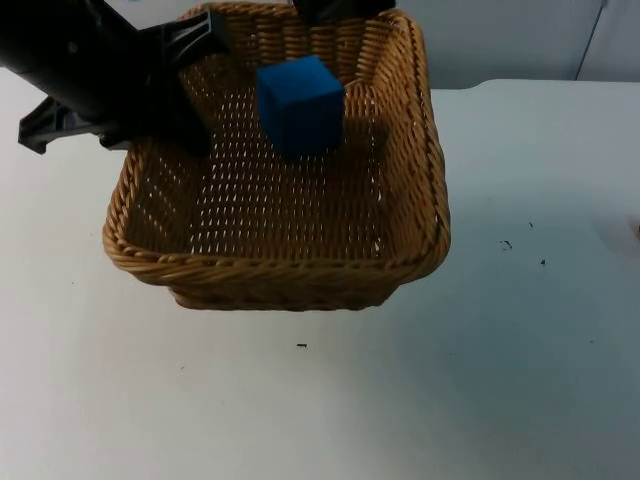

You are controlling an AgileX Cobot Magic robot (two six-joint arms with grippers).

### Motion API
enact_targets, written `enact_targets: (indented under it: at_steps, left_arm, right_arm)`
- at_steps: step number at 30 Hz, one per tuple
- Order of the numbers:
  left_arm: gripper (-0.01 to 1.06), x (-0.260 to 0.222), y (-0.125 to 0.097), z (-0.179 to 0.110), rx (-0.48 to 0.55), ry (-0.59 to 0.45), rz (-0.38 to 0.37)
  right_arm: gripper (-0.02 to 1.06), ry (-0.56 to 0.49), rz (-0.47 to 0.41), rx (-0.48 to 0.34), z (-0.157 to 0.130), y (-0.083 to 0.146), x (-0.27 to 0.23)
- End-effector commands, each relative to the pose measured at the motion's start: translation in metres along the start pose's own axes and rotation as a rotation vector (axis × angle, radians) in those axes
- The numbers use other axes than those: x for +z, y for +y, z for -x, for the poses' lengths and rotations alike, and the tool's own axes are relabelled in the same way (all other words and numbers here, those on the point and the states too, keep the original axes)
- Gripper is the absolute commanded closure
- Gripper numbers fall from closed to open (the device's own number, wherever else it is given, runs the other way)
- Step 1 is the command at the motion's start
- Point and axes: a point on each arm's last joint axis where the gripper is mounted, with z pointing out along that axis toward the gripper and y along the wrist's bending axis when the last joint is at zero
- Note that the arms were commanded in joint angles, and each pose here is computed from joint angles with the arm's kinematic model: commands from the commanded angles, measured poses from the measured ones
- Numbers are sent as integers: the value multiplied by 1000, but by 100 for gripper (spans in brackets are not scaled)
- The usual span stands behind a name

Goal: Pick up the basket with the left hand and place the blue cube into the basket with the right hand.

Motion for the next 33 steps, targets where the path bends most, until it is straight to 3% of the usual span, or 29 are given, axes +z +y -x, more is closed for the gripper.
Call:
enact_targets:
  at_steps: [1,10,19,33]
  left_arm:
    - [105,-1,-4,1,-19,-19,-16]
    - [105,0,-4,1,-17,-14,-14]
    - [105,21,9,-4,0,26,17]
    - [105,52,32,-1,15,-25,102]
  right_arm:
    - [25,-22,-4,-19,0,1,-23]
    - [25,-117,-18,1,-10,3,-60]
    - [25,-103,-7,30,-11,4,-72]
    - [25,-49,13,49,-15,6,-72]
